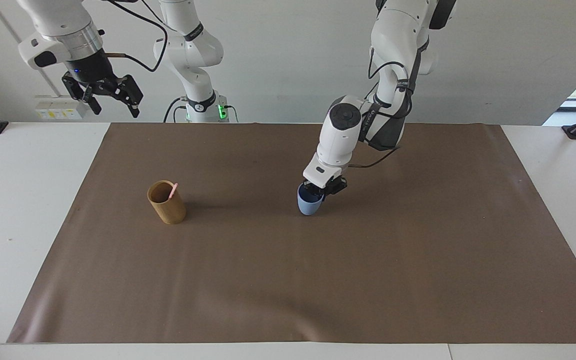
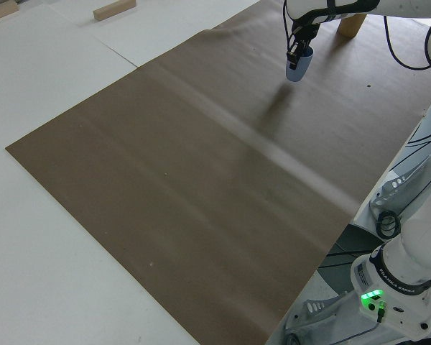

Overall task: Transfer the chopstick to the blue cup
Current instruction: 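Carry the blue cup toward the table center with the left gripper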

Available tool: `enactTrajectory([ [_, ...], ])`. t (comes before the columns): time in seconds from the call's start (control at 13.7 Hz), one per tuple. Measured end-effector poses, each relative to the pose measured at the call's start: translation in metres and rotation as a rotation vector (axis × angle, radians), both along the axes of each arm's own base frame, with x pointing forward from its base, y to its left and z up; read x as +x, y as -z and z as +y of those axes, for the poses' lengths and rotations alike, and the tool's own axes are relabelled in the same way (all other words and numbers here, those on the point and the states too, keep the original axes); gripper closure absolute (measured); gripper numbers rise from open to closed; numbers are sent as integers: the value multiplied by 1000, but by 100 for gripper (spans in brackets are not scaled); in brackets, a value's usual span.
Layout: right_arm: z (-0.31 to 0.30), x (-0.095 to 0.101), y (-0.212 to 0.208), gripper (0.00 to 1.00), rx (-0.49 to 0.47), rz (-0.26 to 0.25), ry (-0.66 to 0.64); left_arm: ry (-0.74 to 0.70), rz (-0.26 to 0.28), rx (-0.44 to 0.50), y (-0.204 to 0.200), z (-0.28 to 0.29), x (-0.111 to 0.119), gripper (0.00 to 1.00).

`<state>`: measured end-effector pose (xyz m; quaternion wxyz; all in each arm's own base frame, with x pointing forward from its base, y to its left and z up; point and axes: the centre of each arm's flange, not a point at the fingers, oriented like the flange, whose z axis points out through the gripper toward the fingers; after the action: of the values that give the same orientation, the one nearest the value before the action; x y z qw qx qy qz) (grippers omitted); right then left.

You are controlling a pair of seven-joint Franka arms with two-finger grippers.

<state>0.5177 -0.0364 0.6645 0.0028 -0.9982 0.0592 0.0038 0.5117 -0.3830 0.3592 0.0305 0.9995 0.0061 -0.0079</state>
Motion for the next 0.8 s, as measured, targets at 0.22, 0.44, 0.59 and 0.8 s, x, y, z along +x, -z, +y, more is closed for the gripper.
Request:
enactTrajectory([
  [0.22,0,0,0,0,2,-1,0,9,-3,-1,5,-11,-11,91],
  [0.44,1,0,0,0,3,-2,-4,6,-12,-5,2,-9,-8,75],
  [0.59,4,0,0,0,2,-2,-12,1,-29,-13,-15,-4,-7,52],
  [0.8,12,4,4,0,1,-19,-54,21,-44,-10,-59,19,-5,19],
])
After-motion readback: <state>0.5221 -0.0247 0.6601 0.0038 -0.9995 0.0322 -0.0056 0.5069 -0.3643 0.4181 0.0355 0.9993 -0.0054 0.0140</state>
